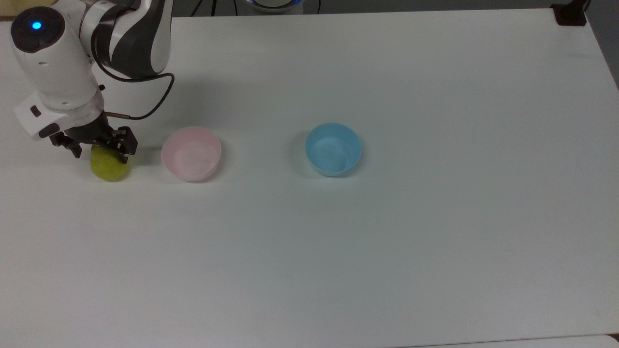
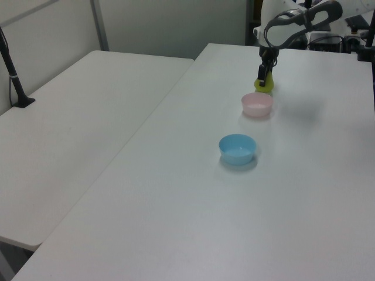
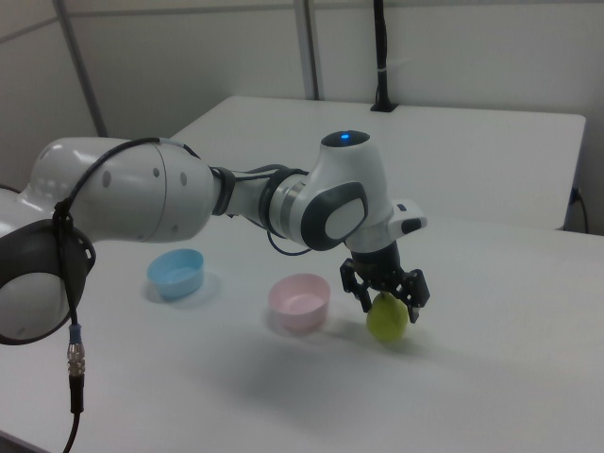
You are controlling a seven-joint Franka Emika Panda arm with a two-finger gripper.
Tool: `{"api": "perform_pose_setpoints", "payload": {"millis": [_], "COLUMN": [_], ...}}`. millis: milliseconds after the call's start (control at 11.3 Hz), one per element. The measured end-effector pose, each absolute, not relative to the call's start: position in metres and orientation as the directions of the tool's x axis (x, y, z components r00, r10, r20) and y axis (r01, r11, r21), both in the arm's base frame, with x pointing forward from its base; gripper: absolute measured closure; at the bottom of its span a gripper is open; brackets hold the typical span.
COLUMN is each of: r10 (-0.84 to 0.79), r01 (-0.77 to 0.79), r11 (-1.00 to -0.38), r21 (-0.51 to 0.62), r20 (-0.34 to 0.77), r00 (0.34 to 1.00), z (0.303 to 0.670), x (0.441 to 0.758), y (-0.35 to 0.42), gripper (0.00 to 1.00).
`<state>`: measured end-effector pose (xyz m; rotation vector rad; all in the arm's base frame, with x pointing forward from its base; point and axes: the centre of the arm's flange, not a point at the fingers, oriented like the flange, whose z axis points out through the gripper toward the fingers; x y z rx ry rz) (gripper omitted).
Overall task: Place the pear in the bowl
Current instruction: 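Close the gripper around the green pear, then lift the pear and carry it over the pink bowl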
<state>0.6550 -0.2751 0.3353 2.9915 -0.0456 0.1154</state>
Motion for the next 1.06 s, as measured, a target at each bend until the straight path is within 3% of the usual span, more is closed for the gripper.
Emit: {"api": "perform_pose_setpoints", "payload": {"millis": [88,177,265,795,1060], "r10": [-0.023,-0.022,-0.022,-0.029,-0.05], "r01": [-0.035,-0.034,-0.035,-0.044,-0.058], "r11": [-0.988,-0.988,-0.988,-0.987,-0.987], "r21": [0.147,0.148,0.148,0.153,0.147], "r20": [0.084,0.085,0.087,0.094,0.06], "r00": [0.996,0.996,0.996,0.995,0.997], "z": [0.335,0.335,0.336,0.341,0.378], "x": [0.656,0.656,0.656,0.653,0.64], "y": [-0.275,-0.275,-0.275,-0.283,-0.288], "gripper": [0.11,0.29,0.36,0.36,0.36]}}
